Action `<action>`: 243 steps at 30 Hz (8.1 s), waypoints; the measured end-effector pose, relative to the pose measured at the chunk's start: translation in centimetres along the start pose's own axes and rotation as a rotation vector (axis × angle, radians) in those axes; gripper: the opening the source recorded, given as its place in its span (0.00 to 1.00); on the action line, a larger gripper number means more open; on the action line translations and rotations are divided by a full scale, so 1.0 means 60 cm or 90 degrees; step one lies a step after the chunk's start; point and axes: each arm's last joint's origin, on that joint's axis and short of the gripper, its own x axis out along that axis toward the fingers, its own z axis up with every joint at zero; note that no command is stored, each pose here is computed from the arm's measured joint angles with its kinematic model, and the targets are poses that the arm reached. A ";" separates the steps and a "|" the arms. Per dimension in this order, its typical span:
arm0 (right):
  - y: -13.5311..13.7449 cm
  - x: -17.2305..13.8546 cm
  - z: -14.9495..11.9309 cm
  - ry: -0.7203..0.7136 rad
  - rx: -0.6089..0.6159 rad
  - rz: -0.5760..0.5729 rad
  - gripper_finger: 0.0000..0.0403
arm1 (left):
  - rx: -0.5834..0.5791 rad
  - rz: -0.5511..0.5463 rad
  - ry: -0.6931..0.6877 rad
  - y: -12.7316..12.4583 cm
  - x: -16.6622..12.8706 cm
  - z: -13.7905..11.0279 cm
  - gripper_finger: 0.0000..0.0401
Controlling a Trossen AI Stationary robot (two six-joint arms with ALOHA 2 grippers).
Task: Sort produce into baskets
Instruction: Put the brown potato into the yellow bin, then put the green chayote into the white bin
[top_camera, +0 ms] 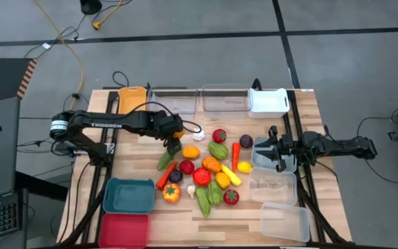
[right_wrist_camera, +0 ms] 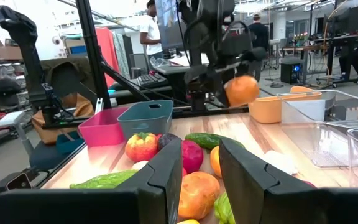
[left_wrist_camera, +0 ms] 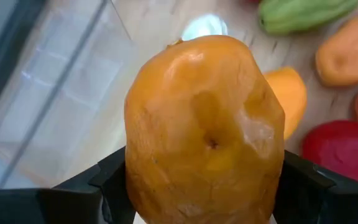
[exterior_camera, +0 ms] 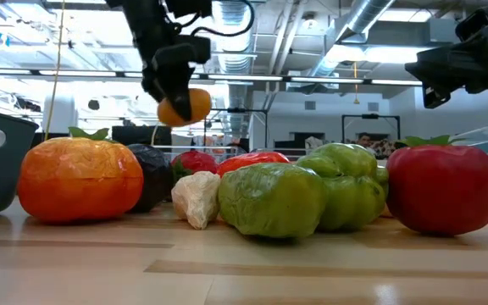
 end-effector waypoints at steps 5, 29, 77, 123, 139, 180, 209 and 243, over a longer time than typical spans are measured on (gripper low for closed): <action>0.000 0.000 0.000 0.000 0.000 0.000 0.33 | -0.008 0.013 -0.013 0.023 -0.013 0.020 0.66; 0.000 0.000 0.000 0.000 0.000 0.000 0.33 | -0.168 0.260 0.157 0.215 -0.027 -0.001 0.66; 0.000 0.000 0.000 0.000 0.000 0.000 0.33 | -0.370 0.345 0.230 0.329 -0.037 -0.047 0.84; 0.004 -0.007 0.052 -0.101 0.041 -0.005 0.81 | -0.314 0.320 0.026 0.283 -0.120 -0.028 0.84; 0.004 -0.007 0.052 -0.100 0.112 0.003 0.95 | -0.263 0.282 0.000 0.241 -0.117 -0.013 0.84; 0.014 0.195 0.176 0.081 0.038 -0.061 0.93 | 0.054 -0.054 -0.253 -0.059 -0.051 -0.036 0.84; -0.042 0.339 0.068 0.554 0.153 -0.280 0.93 | 0.088 -0.108 -0.258 -0.108 -0.063 -0.063 0.84; -0.055 0.365 -0.041 0.687 0.153 -0.314 0.76 | 0.085 -0.108 -0.260 -0.108 -0.063 -0.062 0.84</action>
